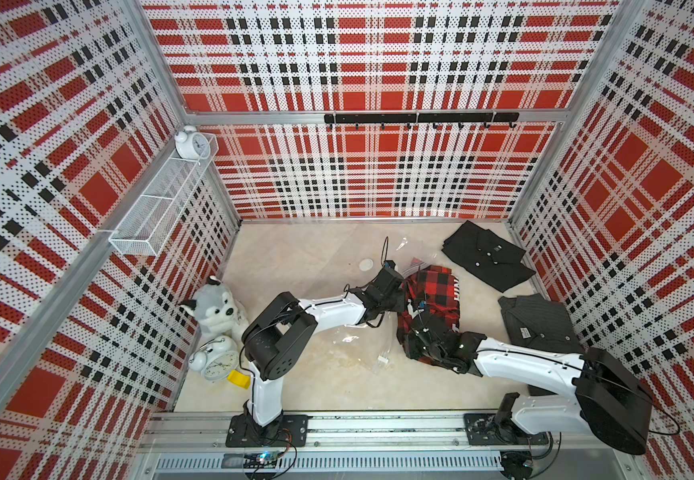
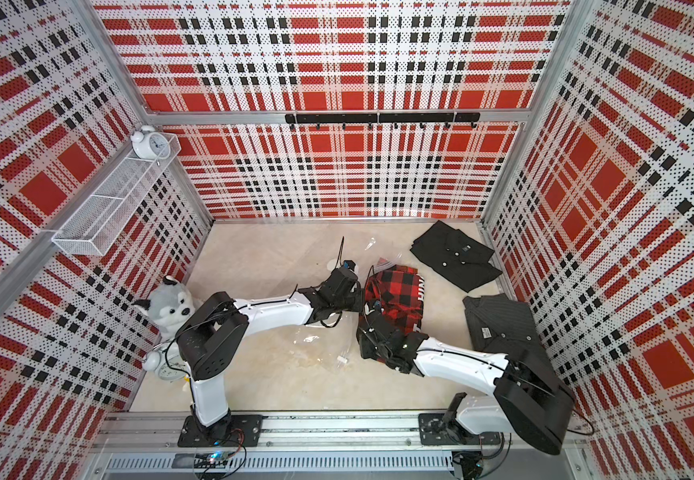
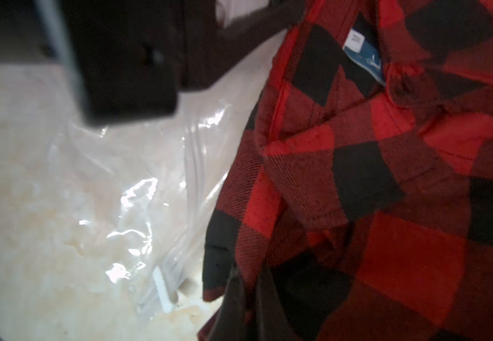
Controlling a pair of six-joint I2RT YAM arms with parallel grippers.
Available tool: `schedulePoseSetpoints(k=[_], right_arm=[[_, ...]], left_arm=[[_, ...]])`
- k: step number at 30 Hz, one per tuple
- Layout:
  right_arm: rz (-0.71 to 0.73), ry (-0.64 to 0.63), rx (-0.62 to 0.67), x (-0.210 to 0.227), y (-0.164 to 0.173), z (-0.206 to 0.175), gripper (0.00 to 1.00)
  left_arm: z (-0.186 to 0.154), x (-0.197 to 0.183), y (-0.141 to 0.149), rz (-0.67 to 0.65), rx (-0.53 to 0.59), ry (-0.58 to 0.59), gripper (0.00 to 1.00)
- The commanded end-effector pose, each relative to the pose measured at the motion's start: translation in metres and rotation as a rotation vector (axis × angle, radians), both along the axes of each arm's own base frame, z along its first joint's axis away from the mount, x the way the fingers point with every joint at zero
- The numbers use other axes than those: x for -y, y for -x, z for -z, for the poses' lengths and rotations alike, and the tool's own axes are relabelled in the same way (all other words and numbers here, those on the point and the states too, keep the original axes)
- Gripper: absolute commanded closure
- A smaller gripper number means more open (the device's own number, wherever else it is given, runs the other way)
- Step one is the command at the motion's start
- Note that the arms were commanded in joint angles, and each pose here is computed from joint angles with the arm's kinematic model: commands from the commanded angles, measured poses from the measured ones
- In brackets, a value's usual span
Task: Place the folded shirt into the vacuum bag
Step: Place the shirt in the vacuum bag.
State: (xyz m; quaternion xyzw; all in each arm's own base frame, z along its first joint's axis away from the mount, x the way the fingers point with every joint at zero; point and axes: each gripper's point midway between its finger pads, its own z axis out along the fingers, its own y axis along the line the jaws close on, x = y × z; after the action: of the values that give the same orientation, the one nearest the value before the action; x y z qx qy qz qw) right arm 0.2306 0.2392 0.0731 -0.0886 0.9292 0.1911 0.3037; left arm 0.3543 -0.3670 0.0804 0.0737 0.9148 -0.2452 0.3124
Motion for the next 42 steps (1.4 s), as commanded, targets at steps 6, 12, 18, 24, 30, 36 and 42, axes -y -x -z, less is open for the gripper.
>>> schedulePoseSetpoints(k=[6,12,18,24,30,36,42], right_arm=[[-0.009,-0.203,0.05,-0.016,-0.017,-0.039,1.0],[0.043,-0.221,0.052,-0.007,-0.026,-0.041,1.0],[0.056,-0.308,0.026,-0.021,-0.039,-0.027,1.0],[0.044,-0.385,-0.08,-0.043,-0.041,0.008,1.0],[0.067,-0.396,-0.142,-0.046,-0.045,0.035,0.97],[0.033,-0.456,-0.098,-0.049,-0.043,0.007,0.82],[0.008,-0.546,-0.001,-0.048,-0.043,-0.043,0.82]], left_arm=[[-0.023,0.003,0.006,0.008,0.024,0.019,1.0],[-0.025,-0.002,0.008,0.0,0.026,0.014,1.0],[-0.05,-0.001,0.011,0.006,0.056,0.058,1.0],[-0.077,0.007,0.021,0.054,0.068,0.145,1.0],[-0.07,0.001,0.027,0.053,0.059,0.139,1.0],[-0.049,-0.007,0.026,0.032,0.039,0.103,1.0],[-0.036,-0.007,0.023,0.029,0.027,0.08,1.0]])
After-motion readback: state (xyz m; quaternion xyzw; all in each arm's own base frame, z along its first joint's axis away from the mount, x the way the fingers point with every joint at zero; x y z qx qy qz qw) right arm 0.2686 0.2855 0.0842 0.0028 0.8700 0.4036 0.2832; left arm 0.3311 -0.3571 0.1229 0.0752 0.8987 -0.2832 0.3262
